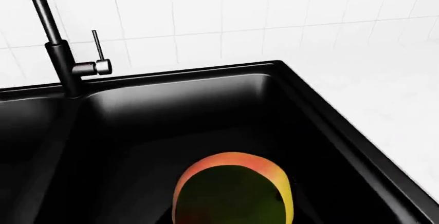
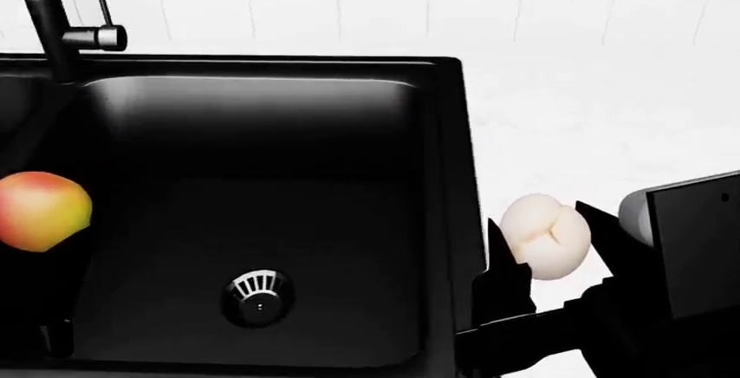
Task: There is a mixed pile of frozen fruits and vegetables on the counter. Locate all the frozen vegetables and place the items in a bowl on the counter. Take all the frozen fruits and defrost them in a running sink.
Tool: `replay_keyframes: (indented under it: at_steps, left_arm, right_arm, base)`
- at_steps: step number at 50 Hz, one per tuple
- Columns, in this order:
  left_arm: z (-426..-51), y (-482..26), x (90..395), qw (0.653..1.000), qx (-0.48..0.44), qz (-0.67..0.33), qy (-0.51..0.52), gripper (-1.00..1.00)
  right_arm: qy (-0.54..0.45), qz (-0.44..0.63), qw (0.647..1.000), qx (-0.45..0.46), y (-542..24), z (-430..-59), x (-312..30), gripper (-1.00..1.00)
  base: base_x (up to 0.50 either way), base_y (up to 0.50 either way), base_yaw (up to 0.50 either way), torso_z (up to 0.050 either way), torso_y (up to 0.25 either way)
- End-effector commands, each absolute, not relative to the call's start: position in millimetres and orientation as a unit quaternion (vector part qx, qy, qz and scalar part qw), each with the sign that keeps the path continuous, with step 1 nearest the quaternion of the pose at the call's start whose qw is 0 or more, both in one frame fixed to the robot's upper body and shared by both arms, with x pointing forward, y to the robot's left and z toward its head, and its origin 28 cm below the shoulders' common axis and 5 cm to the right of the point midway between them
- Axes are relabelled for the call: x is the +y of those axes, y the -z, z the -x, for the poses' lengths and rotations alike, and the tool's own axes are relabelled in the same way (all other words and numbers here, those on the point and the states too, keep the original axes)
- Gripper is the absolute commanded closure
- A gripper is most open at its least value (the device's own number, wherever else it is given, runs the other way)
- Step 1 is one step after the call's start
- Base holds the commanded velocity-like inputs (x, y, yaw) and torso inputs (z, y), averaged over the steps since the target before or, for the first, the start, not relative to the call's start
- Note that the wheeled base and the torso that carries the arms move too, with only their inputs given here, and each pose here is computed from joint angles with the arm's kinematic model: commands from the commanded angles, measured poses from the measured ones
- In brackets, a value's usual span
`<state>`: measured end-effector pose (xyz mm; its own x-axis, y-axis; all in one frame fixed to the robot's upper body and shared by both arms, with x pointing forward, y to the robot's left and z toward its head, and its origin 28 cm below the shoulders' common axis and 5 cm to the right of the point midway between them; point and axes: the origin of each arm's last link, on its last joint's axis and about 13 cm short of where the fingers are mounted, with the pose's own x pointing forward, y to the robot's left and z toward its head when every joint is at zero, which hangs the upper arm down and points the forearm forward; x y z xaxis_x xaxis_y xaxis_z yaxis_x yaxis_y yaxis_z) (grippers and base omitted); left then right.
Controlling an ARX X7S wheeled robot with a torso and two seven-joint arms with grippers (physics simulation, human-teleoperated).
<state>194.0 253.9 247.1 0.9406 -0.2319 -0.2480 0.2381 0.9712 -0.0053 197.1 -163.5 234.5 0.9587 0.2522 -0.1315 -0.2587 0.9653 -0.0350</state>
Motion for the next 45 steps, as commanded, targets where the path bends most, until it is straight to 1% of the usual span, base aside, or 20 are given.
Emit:
replay_keyframes:
  at_steps: [1,9,15,36,45]
  left_arm:
    - [-196.3,-254.6,255.2,0.988,0.114,-0.019,0.105,1.00]
    - [-195.1,-254.3,258.9,0.987,0.113,-0.010,0.111,1.00]
    - [-199.1,-254.4,256.3,0.987,0.112,-0.009,0.111,1.00]
    - [-197.8,-253.3,258.6,0.988,0.110,-0.002,0.111,1.00]
    - [-202.7,-247.9,253.5,0.987,0.114,0.002,0.117,1.00]
  right_arm:
    - [-0.137,0.024,0.989,0.050,-239.2,-196.2,-164.6,1.00]
    - [-0.138,0.022,0.989,0.042,-240.7,-196.8,-164.4,1.00]
    - [-0.146,0.020,0.988,0.045,-237.7,-199.2,-162.8,1.00]
    - [-0.145,0.016,0.988,0.051,-234.7,-199.7,-162.0,1.00]
    - [-0.148,0.009,0.987,0.054,-232.5,-198.9,-161.7,1.00]
  base:
    - [0.00,0.50,0.00,0.000,0.000]
    - [0.01,0.50,0.00,0.000,0.001]
    - [0.04,0.50,0.00,0.000,0.000]
    - [0.08,0.50,0.00,0.000,0.000]
    - [0.08,0.50,0.00,0.000,0.000]
